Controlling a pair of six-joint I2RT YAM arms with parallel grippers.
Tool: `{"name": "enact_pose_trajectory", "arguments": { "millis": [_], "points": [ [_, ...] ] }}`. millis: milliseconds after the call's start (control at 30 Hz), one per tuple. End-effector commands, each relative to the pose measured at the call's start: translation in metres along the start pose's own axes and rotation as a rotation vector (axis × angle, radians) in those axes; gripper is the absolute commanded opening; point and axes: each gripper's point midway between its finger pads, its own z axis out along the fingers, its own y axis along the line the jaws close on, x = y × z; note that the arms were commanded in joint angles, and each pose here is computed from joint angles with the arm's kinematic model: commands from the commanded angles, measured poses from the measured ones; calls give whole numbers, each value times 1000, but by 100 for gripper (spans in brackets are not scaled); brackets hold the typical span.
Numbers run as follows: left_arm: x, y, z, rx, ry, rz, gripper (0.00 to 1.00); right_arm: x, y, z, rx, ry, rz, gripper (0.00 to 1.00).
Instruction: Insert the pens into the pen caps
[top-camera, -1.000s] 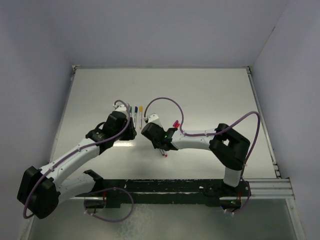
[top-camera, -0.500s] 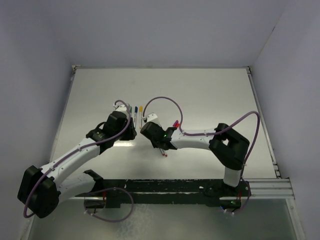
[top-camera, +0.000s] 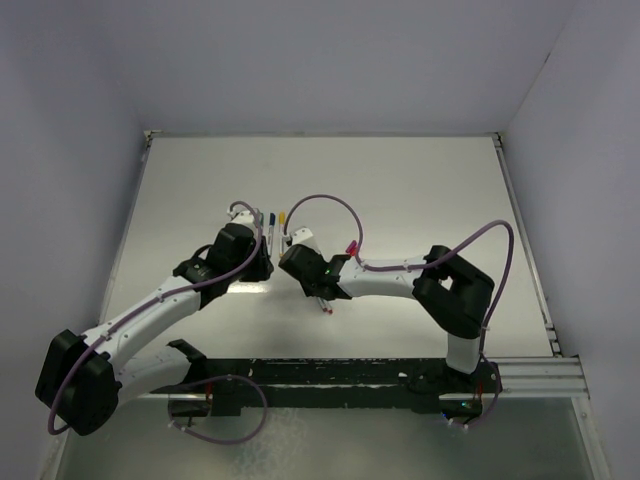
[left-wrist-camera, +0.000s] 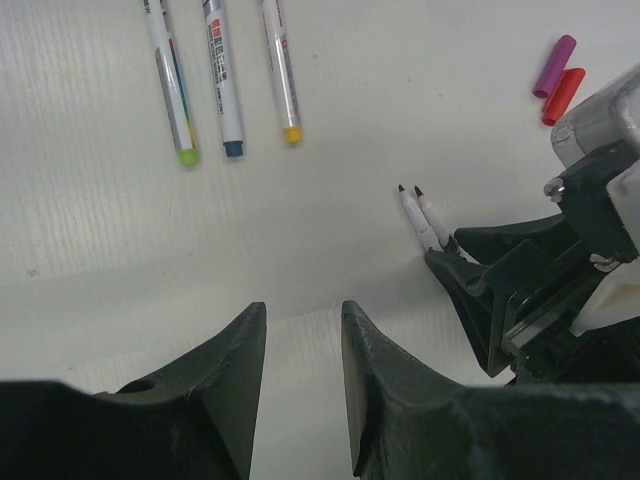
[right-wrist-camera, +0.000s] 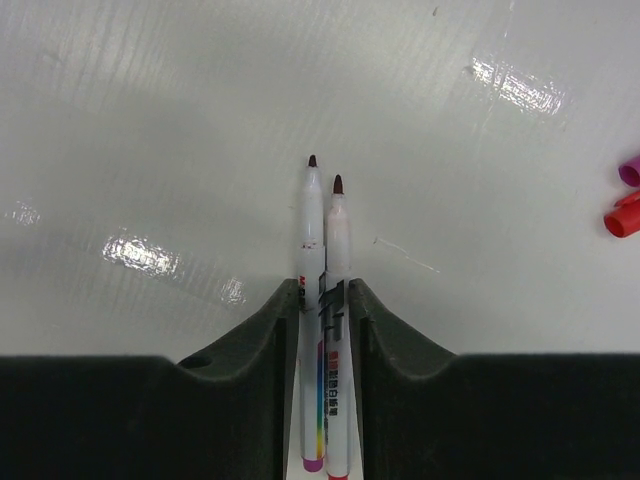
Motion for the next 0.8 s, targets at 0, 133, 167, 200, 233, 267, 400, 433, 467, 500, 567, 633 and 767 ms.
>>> {"name": "enact_pose_trajectory", "arguments": {
  "millis": [0, 133, 167, 200, 233, 267, 400, 433, 467, 500, 567, 633, 767],
  "points": [
    [-9, -6, 2, 22, -36, -13, 40, -11, 4, -3, 4, -23, 8, 31],
    [-8, -6, 2, 22, -34, -13, 39, -18, -2, -10, 32, -34, -13, 32],
    [-7, -6, 3, 22, -32, -14, 39, -21, -2, -11, 32, -38, -15, 32],
    [-7, -7, 3, 23, -31, -15, 39, -21, -1, -12, 33, -39, -18, 32],
    [-7, -7, 3, 24, -31, -14, 40, -23, -1, -13, 33, -41, -19, 32],
    [-7, -6, 4, 23, -31, -15, 39, -23, -1, -12, 33, -41, -20, 32],
    [-6, -6, 3, 21, -31, -17, 40, -20, 4, -10, 26, -34, -28, 32],
    [-7, -6, 3, 21, -32, -16, 40, -19, 4, -9, 25, -31, -29, 32],
    [-7, -5, 3, 20, -33, -16, 40, -17, 5, -9, 25, -27, -31, 32],
    [-7, -5, 3, 19, -35, -15, 40, -16, 6, -8, 24, -24, -32, 32],
    [-7, -5, 3, 18, -34, -14, 40, -13, 7, -6, 20, -19, -29, 32],
    [-6, -5, 3, 17, -33, -15, 39, -11, 8, -5, 13, -16, -26, 31],
    [-5, -4, 4, 13, -29, -16, 40, -6, 11, -3, 4, -5, -23, 29]
  ]
}}
